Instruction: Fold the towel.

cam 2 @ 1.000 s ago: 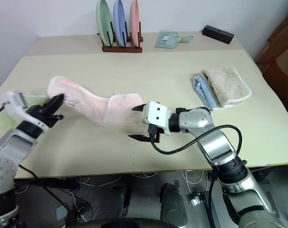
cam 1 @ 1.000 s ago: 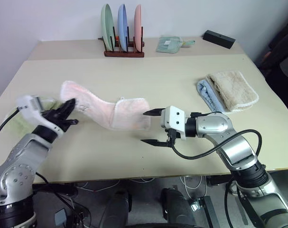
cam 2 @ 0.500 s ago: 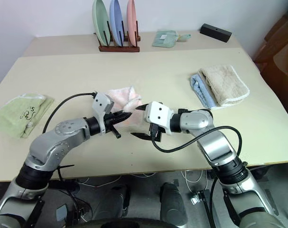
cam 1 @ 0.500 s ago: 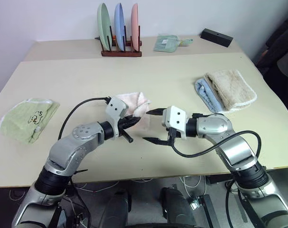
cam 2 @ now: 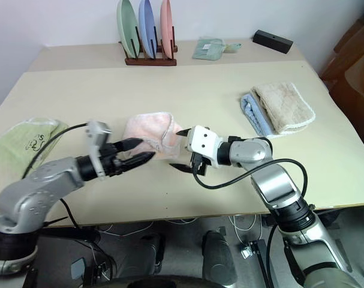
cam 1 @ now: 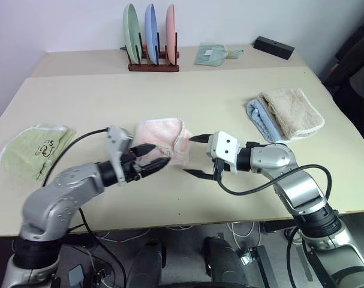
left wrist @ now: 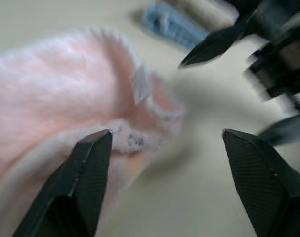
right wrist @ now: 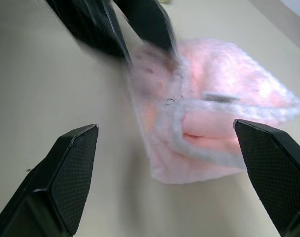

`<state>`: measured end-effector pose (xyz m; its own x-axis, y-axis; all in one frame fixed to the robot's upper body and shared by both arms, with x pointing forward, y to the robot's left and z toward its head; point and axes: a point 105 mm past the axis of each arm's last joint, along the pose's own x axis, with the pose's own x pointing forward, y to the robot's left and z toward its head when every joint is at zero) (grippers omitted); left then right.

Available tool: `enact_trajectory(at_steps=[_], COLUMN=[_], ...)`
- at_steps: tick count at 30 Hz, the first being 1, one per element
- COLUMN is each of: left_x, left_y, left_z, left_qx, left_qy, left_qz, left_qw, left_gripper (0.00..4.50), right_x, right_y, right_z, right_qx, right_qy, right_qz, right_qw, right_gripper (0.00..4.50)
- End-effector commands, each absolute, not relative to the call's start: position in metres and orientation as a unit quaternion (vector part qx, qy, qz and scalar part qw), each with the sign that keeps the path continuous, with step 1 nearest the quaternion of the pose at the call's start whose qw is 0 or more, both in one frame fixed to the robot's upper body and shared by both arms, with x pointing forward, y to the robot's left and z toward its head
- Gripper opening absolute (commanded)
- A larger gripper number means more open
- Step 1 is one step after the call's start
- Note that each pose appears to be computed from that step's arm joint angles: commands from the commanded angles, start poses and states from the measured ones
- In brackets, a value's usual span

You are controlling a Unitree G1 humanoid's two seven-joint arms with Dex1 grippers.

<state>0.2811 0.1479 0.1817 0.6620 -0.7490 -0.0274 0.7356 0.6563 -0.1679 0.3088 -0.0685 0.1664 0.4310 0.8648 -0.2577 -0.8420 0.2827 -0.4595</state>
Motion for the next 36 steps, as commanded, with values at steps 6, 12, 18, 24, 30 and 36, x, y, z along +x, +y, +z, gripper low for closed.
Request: enact_trajectory(at_steps=[6, 12, 18, 24, 30, 36], left_x=[0.311, 0.347, 0.358, 0.344, 0.343, 0.344], left_y=[0.185, 0.146, 0.135, 0.141, 0.144, 0.153], left_z=[0.208, 0.178, 0.139, 0.087, 0.072, 0.090], left_qx=[-0.038, 0.019, 0.043, 0.047, -0.013, -0.052], left_qy=[-0.012, 0.012, 0.057, 0.111, 0.113, 0.071], left_qz=[-0.299, -0.313, -0.327, -0.333, -0.306, -0.288], left_qw=[0.953, 0.949, 0.942, 0.935, 0.945, 0.953], left_gripper=[0.32, 0.32, 0.32, 0.32, 0.32, 0.32], right_x=[0.321, 0.346, 0.367, 0.365, 0.365, 0.366], right_y=[-0.050, -0.014, -0.015, -0.044, -0.048, -0.047], right_z=[0.219, 0.203, 0.148, 0.096, 0.085, 0.103], right_qx=[-0.178, -0.169, -0.190, -0.204, -0.190, -0.180], right_qy=[-0.091, -0.061, 0.018, 0.086, 0.096, 0.061], right_qz=[0.519, 0.501, 0.466, 0.439, 0.428, 0.430], right_qw=[0.831, 0.847, 0.864, 0.871, 0.878, 0.883], right_gripper=[0.31, 0.03, 0.03, 0.03, 0.03, 0.03])
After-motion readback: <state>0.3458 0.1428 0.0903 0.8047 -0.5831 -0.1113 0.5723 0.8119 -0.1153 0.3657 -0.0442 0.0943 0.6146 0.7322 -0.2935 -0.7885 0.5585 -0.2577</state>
